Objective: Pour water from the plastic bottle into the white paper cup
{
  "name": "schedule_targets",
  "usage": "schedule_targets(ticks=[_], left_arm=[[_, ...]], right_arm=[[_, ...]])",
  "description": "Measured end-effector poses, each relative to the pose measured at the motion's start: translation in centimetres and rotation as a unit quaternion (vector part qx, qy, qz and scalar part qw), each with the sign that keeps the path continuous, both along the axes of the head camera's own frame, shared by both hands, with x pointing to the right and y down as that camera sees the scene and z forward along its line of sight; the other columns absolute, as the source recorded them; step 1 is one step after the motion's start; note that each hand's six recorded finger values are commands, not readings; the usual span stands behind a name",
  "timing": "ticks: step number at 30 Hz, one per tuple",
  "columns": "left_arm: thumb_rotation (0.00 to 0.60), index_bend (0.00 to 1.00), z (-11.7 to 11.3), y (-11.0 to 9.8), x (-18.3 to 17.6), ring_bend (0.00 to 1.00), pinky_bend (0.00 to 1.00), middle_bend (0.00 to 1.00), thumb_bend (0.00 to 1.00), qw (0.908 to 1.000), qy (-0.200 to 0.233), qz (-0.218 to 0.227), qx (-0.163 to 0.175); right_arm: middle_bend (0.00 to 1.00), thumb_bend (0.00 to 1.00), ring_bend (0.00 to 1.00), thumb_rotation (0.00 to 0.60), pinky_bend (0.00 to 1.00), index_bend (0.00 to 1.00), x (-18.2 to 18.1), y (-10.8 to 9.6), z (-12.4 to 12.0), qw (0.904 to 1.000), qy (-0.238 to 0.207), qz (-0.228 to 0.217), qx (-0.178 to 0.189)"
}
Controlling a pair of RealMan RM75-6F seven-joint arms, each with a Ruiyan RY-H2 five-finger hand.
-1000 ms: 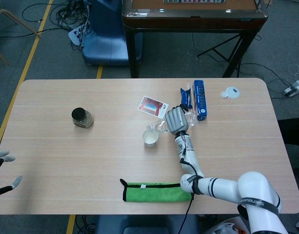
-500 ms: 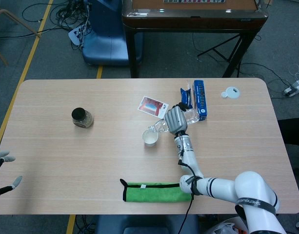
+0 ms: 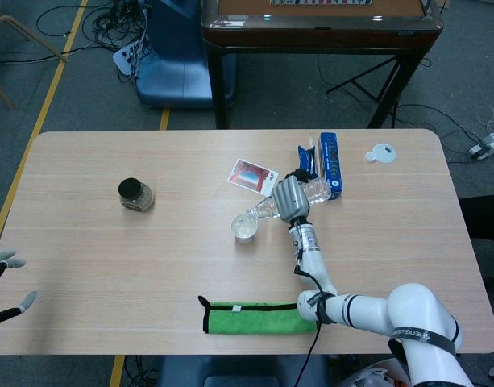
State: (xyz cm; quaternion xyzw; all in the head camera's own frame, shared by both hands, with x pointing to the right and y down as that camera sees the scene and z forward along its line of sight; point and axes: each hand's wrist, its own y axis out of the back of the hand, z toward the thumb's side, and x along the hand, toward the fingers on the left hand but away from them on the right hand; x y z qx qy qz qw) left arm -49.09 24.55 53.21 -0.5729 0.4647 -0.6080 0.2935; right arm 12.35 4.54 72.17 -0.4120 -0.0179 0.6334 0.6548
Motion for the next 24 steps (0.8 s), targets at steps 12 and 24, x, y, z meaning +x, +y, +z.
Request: schedule_targets(ticks=[12,24], left_arm=[[0.6,0.35,0.1,0.0,0.0,0.24,0.51,0.23,0.17,1.0,-0.001,0.001,-0.001],[0.6,0.35,0.3,0.0,0.1,0.24,0.51,0.23,0.17,1.0,-0.004,0.002,-0.005]], right_arm=[[0.63,0.24,0.53,0.6,0.47,0.6,0.3,0.2,0.0,1.0,-0.007,0.006,-0.004],[0.63,0.24,0.53,0.6,0.47,0.6,1.7,0.7,0.9,0.986,-0.118,0.101,-0.061]])
